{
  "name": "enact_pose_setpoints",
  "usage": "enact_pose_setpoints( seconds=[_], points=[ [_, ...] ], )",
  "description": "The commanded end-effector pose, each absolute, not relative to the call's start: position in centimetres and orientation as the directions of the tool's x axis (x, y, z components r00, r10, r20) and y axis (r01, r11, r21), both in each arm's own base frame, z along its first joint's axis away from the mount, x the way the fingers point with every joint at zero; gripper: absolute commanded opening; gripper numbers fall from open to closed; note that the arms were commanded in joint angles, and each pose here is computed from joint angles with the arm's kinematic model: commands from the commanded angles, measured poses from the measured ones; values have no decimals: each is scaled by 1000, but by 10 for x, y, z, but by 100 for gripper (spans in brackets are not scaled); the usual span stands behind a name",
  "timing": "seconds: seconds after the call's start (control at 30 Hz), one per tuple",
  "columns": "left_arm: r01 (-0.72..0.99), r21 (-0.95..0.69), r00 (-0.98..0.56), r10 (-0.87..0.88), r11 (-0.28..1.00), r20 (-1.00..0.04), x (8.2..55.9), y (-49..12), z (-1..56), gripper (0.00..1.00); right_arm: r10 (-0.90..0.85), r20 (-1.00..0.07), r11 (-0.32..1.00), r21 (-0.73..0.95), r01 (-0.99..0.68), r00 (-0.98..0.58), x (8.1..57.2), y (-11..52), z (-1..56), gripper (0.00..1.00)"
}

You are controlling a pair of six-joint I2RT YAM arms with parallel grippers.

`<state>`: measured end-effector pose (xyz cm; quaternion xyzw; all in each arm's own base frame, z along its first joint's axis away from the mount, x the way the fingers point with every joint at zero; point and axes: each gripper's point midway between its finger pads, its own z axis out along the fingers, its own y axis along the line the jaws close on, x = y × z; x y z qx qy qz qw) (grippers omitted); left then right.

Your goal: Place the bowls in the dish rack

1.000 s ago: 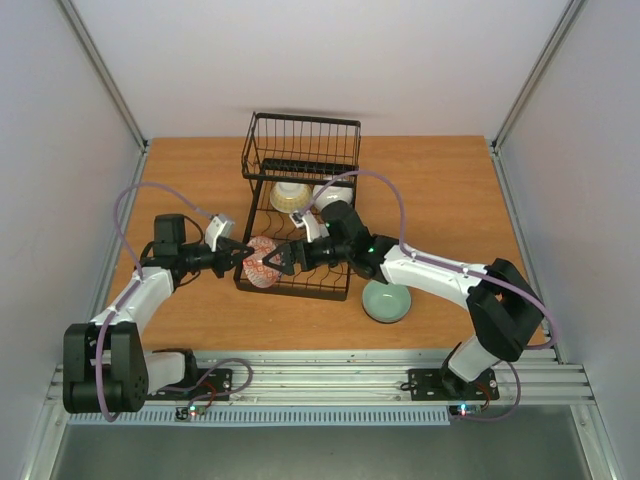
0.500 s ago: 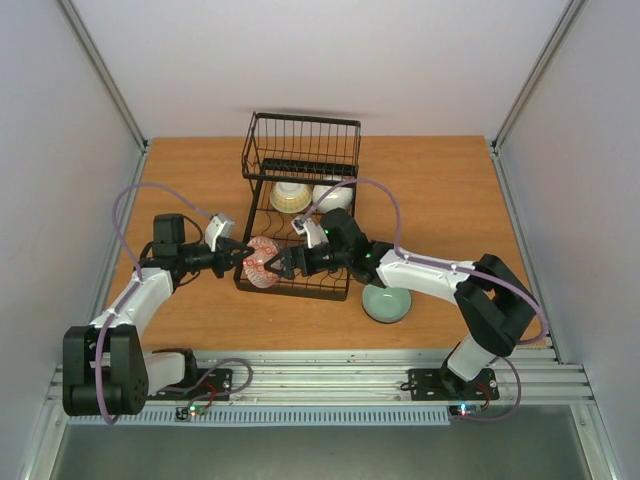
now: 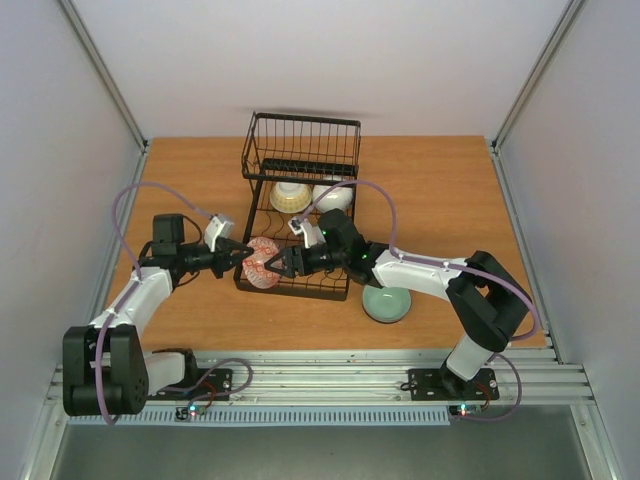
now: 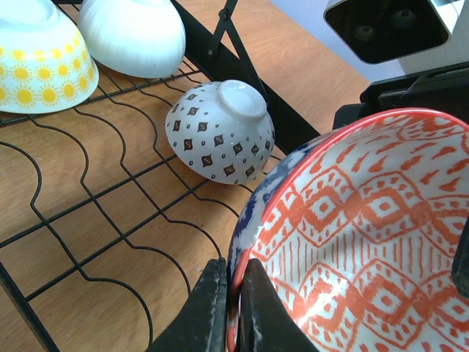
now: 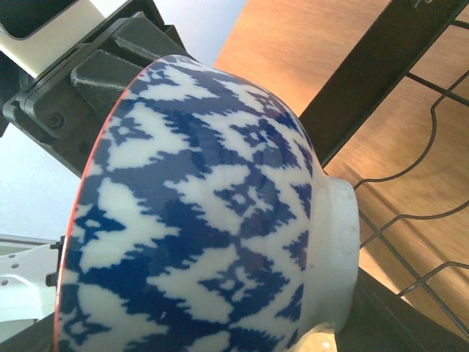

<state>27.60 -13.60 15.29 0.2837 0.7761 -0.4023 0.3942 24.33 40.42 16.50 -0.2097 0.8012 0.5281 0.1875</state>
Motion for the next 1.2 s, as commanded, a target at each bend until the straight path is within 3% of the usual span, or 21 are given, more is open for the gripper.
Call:
enact_pose_setpoints(
  seconds=[0.0,0.03,0.13,0.27,0.33,0.47,0.67,0.97,1.17],
  points=[
    [800,-374,-475,115,469,-872,280,-140,172,1,-129,-553,319,763,-563,-823,244,405,177,6],
    [797,-374,-478,116,475,-871,281,-139,171,0,-127,-556,329,758,-563,-822,245,404,177,2],
    [781,-367,-483,115,505,-868,287,-136,167,5,-125,-571,399,720,-568,-811,250,396,175,1],
    [750,-339,-476,107,568,-873,300,-129,164,40,-151,-598,554,608,-568,-787,265,377,172,1],
    [726,-318,-468,98,609,-878,306,-125,162,46,-187,-614,619,532,-578,-767,272,370,170,1],
    [697,-272,-436,90,664,-896,312,-117,164,49,-277,-635,733,345,-586,-721,286,362,163,1],
    [678,-236,-411,93,697,-907,316,-112,166,50,-452,-650,797,14,-604,-611,305,365,160,1],
    [668,-240,-416,86,705,-905,318,-111,164,50,-675,-564,729,-412,-546,-476,332,376,148,1],
    [669,-239,-414,86,704,-906,318,-111,164,50,-748,-501,663,-557,-499,-435,342,379,141,1]
  ],
)
